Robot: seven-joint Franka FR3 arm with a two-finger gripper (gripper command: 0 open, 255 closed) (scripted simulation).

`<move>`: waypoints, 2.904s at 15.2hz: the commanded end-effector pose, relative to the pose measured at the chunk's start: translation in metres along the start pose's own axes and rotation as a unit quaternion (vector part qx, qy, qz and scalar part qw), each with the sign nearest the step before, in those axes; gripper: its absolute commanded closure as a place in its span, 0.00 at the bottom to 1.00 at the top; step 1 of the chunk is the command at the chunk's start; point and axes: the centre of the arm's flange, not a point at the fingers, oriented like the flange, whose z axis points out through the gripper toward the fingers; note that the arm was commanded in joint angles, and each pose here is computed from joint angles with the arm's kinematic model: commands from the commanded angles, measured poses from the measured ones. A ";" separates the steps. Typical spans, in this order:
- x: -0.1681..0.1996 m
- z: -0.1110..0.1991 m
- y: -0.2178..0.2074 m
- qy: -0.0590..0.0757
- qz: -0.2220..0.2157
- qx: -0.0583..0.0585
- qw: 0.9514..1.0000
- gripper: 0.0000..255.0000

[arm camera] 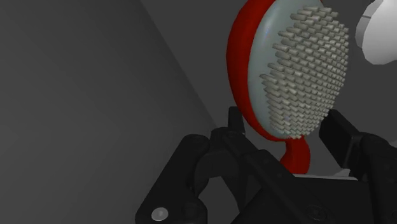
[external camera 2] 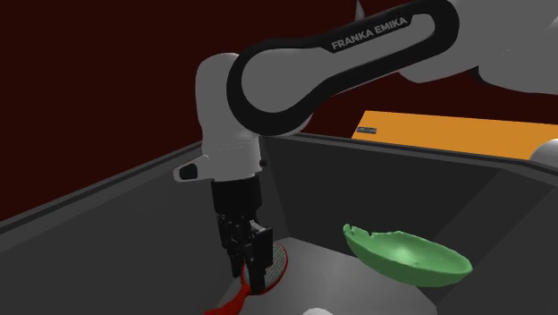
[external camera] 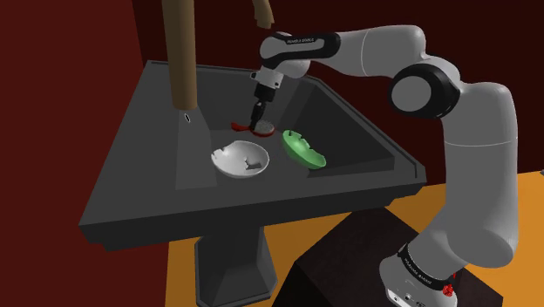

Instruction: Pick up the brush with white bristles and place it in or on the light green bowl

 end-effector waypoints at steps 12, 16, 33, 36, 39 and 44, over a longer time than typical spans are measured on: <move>0.005 -0.061 -0.019 -0.003 0.002 0.000 1.000 1.00; 0.008 -0.081 -0.026 -0.003 0.002 0.000 1.000 1.00; -0.110 -0.097 -0.115 -0.003 0.002 0.000 1.000 1.00; -0.144 -0.094 -0.136 -0.003 0.002 0.000 1.000 1.00; -0.177 -0.091 -0.158 -0.003 0.002 0.000 1.000 1.00; -0.203 -0.074 -0.168 -0.003 0.002 0.000 1.000 1.00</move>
